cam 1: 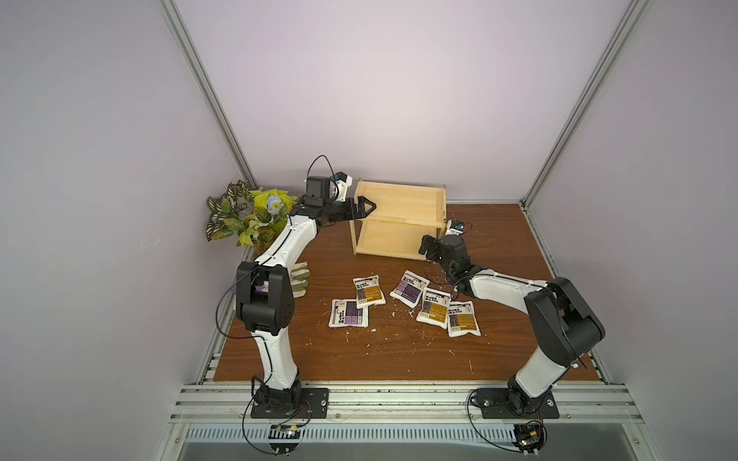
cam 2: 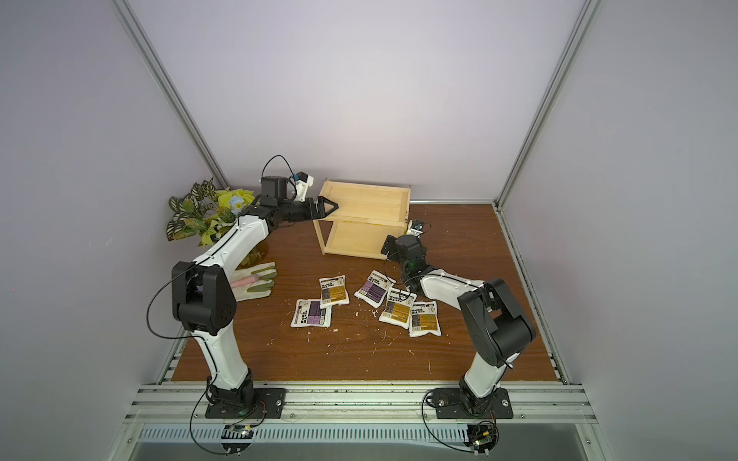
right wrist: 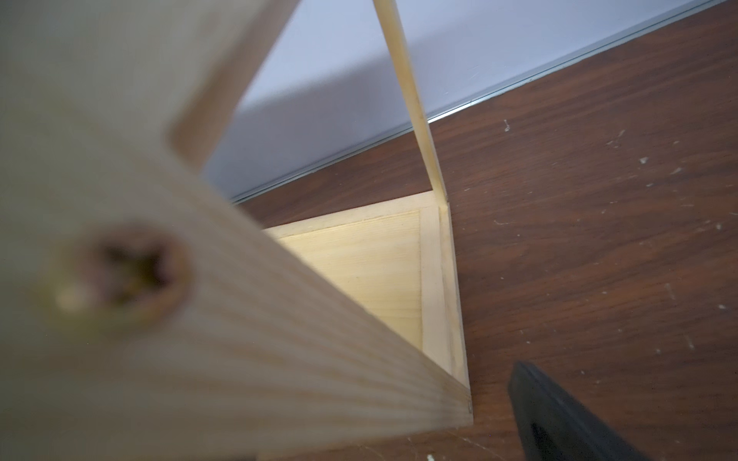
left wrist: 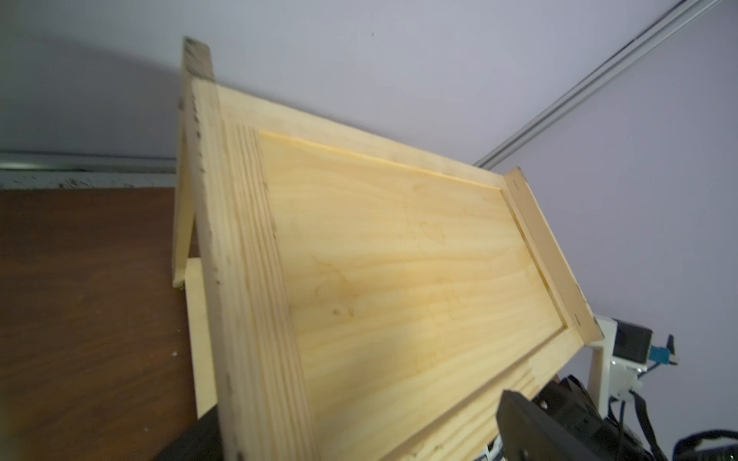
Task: Place the bagged coffee beans on the shelf by color
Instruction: Adjust the shelf at the center of the board.
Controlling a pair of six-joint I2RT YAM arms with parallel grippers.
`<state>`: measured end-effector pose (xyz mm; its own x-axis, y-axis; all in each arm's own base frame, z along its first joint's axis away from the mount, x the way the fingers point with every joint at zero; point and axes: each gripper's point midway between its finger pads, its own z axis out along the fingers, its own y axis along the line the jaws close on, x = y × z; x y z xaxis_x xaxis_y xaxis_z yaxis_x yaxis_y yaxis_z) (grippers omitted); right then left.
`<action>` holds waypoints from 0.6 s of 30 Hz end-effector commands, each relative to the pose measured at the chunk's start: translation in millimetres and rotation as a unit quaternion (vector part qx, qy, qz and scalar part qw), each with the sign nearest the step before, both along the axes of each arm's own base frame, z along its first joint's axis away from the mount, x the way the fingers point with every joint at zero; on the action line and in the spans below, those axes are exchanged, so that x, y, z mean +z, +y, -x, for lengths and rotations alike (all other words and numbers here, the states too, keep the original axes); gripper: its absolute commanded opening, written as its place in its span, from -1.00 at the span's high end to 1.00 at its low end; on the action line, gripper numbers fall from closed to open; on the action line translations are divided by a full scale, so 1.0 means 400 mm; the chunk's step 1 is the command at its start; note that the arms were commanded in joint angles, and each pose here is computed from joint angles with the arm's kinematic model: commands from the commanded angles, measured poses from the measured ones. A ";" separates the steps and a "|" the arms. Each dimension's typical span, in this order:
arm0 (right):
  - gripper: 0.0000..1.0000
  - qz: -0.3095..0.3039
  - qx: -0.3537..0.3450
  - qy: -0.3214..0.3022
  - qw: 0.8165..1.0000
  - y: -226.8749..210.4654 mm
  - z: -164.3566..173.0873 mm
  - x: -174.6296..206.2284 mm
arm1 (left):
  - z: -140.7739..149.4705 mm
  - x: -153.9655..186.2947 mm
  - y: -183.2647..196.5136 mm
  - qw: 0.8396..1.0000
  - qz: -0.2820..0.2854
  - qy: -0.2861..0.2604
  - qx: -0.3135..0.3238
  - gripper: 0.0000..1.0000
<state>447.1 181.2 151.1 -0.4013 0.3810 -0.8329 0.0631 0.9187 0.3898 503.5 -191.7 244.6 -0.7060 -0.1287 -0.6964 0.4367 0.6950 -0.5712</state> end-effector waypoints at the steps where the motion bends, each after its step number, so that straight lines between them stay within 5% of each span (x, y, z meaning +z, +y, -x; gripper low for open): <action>1: -0.98 -0.014 -0.023 -0.027 0.999 -0.041 0.005 0.056 | 0.039 0.069 -0.019 0.999 0.030 -0.035 -0.015 -0.99; 11: -0.98 -0.018 0.038 -0.009 0.999 -0.043 0.070 0.078 | 0.060 0.081 0.047 0.997 -0.021 -0.045 0.062 -0.99; 18: -0.98 -0.037 0.099 0.004 0.994 -0.037 0.182 0.118 | 0.054 0.190 0.126 0.984 -0.063 -0.088 0.143 -0.99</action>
<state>390.6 160.2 191.7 -0.4425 0.3832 -0.8108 -0.0517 0.8917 0.4496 484.5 -157.9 293.7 -0.5875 -0.2055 -0.7827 0.3435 0.8124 -0.4712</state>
